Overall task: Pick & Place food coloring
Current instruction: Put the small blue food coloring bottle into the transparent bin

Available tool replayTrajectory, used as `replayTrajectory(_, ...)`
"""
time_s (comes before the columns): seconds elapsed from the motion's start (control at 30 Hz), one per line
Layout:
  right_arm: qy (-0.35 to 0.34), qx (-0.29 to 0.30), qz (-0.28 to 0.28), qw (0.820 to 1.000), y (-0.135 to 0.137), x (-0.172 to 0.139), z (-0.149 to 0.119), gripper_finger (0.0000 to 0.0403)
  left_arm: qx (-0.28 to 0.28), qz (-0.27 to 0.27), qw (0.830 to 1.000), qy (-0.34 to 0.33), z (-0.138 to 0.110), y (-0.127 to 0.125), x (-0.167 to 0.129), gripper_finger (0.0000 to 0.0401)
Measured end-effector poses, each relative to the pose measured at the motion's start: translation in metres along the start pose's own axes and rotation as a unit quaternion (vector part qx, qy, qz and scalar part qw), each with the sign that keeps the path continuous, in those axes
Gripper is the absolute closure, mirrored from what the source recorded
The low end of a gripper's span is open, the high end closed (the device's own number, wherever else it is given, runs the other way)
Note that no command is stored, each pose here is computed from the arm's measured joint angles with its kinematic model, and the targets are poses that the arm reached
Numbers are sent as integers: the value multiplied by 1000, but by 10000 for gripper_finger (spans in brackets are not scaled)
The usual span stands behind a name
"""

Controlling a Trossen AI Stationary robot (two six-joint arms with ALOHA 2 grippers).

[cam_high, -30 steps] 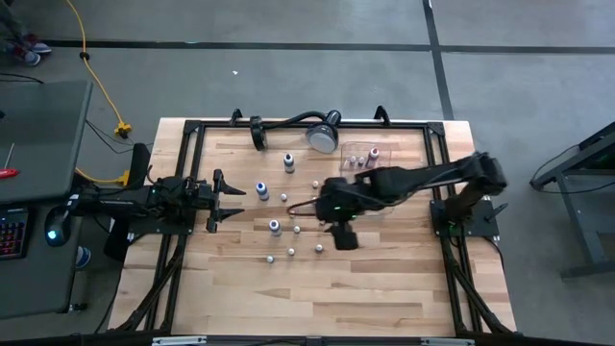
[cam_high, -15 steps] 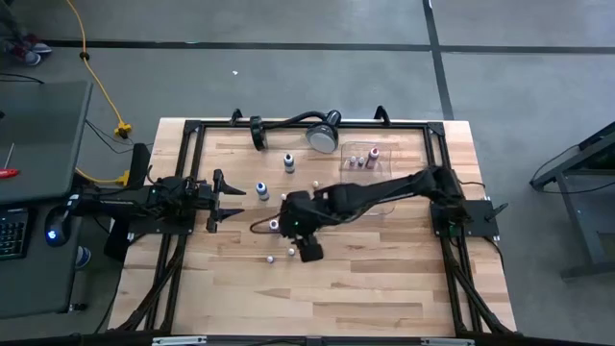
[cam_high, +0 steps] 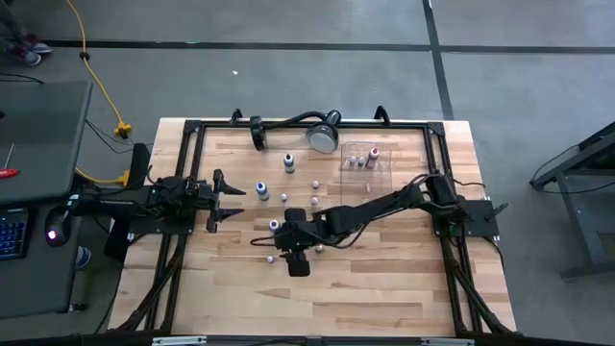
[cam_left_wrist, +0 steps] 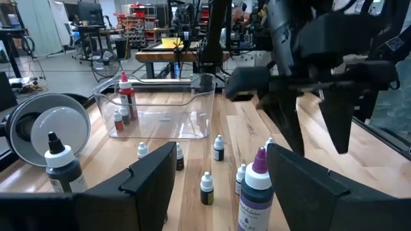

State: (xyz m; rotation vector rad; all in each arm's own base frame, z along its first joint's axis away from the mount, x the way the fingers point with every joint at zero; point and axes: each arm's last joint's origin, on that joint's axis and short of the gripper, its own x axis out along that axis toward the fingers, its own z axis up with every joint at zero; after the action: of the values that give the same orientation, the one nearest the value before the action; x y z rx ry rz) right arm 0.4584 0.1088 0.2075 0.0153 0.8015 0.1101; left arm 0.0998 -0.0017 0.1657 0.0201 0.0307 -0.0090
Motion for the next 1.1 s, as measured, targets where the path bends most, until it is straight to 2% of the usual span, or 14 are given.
replayTrajectory(0.3, -37, -3, -3, 999, 16, 13, -21, 181, 0, 0, 1000, 0, 0, 0, 0, 162)
replayTrajectory(0.5, -49, -4, -21, 999, 18, 18, -24, 181, 0, 0, 1000, 0, 0, 0, 0, 162)
replayTrajectory(0.7, -57, 15, -4, 998, 20, 39, -28, 181, 0, 0, 1000, 0, 0, 0, 0, 162)
replayTrajectory(1.1, -66, 29, -6, 997, 21, 52, -27, 181, 0, 0, 1000, 0, 0, 0, 0, 162)
